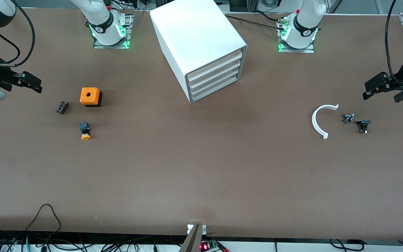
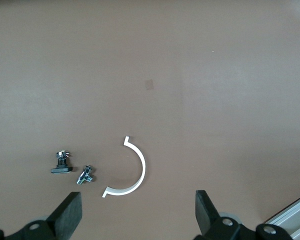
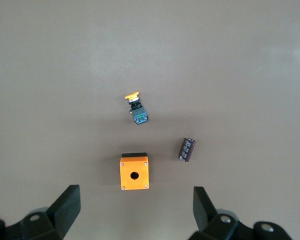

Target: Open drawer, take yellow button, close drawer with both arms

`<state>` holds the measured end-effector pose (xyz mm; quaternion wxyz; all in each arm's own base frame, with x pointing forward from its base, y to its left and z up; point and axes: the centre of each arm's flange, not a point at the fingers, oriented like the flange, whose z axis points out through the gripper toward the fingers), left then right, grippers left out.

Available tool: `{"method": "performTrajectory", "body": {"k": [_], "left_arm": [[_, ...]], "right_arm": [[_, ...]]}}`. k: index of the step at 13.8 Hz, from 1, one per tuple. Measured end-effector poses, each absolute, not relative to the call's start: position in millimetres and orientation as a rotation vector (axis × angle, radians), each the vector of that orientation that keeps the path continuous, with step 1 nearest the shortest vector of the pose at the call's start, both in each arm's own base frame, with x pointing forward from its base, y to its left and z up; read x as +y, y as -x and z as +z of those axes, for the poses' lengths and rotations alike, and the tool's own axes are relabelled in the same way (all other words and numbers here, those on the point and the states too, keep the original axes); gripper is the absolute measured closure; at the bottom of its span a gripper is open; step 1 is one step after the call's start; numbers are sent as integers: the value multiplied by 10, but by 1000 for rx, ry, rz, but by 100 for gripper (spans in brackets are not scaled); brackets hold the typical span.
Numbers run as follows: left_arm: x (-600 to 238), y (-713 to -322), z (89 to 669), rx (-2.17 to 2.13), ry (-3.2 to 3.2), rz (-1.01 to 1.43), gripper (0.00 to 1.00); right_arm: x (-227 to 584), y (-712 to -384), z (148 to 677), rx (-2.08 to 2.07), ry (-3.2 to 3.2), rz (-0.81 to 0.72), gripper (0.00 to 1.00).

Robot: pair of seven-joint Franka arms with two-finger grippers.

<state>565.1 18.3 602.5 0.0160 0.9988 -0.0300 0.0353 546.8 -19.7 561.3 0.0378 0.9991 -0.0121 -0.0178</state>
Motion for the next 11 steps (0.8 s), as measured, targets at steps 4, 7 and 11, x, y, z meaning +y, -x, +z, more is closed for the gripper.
{"method": "performTrajectory", "body": {"k": [4,7,11], "left_arm": [[168,-5611,5987,-99,-3105,48,0],[131,-5606,5982,-110,-3104,38,0],[136,-5604,5980,-108,-3104,36,0]], "right_arm": [[-161,-5479,5634,-39,-3089,-28,0],[-161,-5472,5653,-39,-3089,-23,0],[-159,-5452,5699,-48,-3090,-10,0]]}}
